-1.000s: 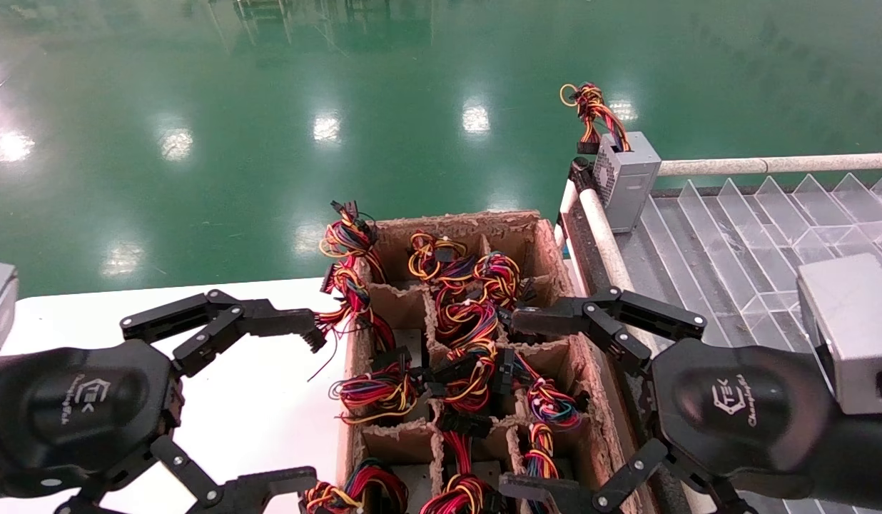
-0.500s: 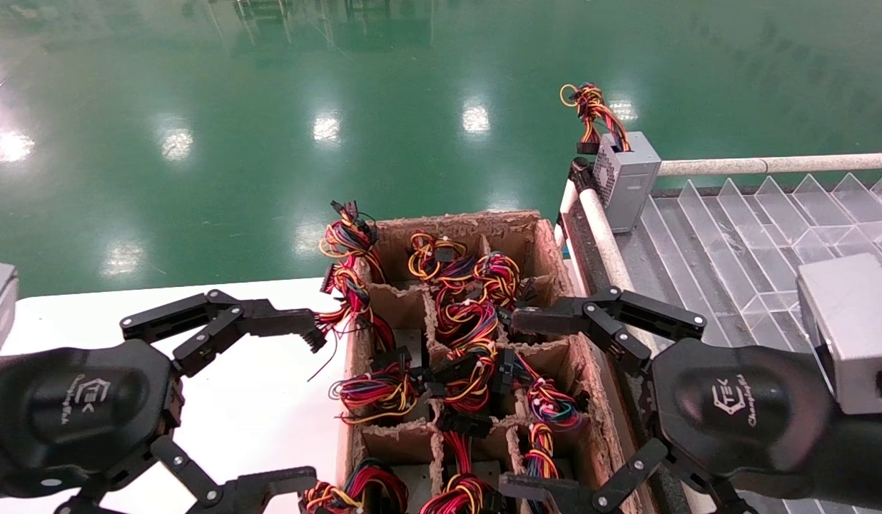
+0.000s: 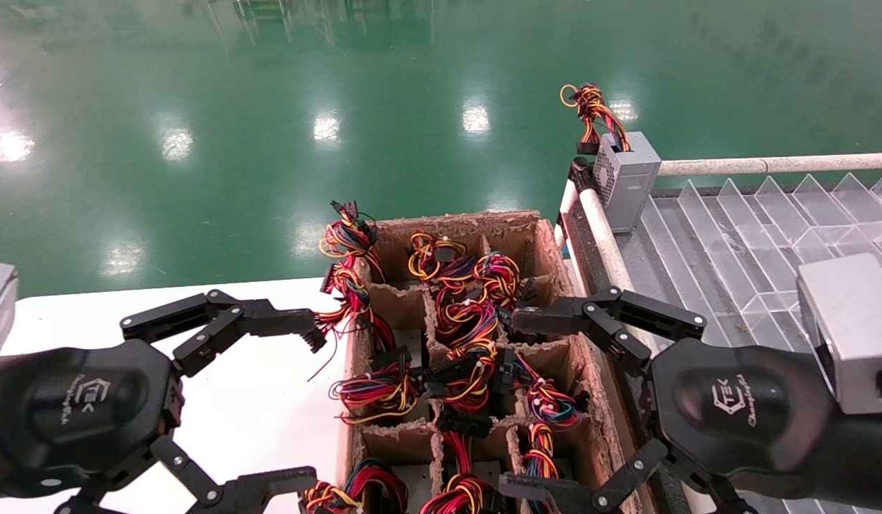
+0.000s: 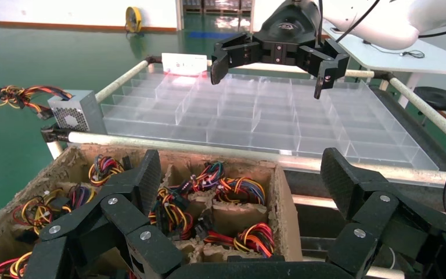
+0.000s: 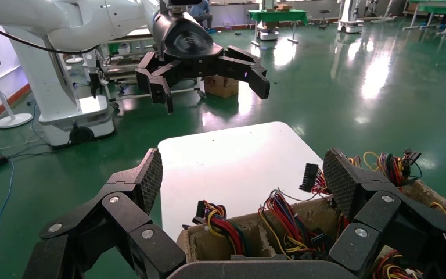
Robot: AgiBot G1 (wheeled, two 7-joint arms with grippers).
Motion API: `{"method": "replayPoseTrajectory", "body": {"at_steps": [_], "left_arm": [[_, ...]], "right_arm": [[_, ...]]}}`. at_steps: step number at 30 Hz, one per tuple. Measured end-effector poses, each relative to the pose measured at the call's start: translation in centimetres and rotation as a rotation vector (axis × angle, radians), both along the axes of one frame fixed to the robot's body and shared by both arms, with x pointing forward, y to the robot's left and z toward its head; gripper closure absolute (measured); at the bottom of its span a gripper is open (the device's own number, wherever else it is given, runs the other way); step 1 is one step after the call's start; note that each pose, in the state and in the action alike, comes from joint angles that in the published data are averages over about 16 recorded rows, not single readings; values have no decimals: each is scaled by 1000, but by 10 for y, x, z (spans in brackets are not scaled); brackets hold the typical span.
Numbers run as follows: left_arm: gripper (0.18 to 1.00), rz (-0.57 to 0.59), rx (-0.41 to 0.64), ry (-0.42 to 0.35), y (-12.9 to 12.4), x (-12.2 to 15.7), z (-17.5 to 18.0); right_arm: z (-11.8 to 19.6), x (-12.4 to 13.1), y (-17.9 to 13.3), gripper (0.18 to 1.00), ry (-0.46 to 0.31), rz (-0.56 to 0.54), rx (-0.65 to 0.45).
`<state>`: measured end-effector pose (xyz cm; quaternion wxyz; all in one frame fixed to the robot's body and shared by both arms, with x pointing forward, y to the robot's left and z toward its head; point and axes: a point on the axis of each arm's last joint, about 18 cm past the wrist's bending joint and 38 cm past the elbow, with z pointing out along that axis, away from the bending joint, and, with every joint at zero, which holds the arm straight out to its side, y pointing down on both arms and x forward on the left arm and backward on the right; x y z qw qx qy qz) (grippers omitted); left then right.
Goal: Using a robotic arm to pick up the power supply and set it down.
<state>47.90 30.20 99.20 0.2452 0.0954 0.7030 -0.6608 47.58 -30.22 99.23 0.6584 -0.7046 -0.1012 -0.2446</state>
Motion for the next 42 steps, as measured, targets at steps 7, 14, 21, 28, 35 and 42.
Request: {"method": "replayPoseTrajectory", "body": {"at_steps": [7,14,21,28,35,42], "left_arm": [[184,0,0,0,0,0,0],[184,0,0,0,0,0,0],[184,0,0,0,0,0,0],[184,0,0,0,0,0,0],[184,0,0,0,0,0,0],[184,0,0,0,0,0,0]], "right_arm": [[0,0,0,179,0,0,0],[0,0,0,179,0,0,0],[0,0,0,179,0,0,0],[0,0,0,179,0,0,0],[0,0,0,179,0,0,0],[0,0,0,179,0,0,0]]}}
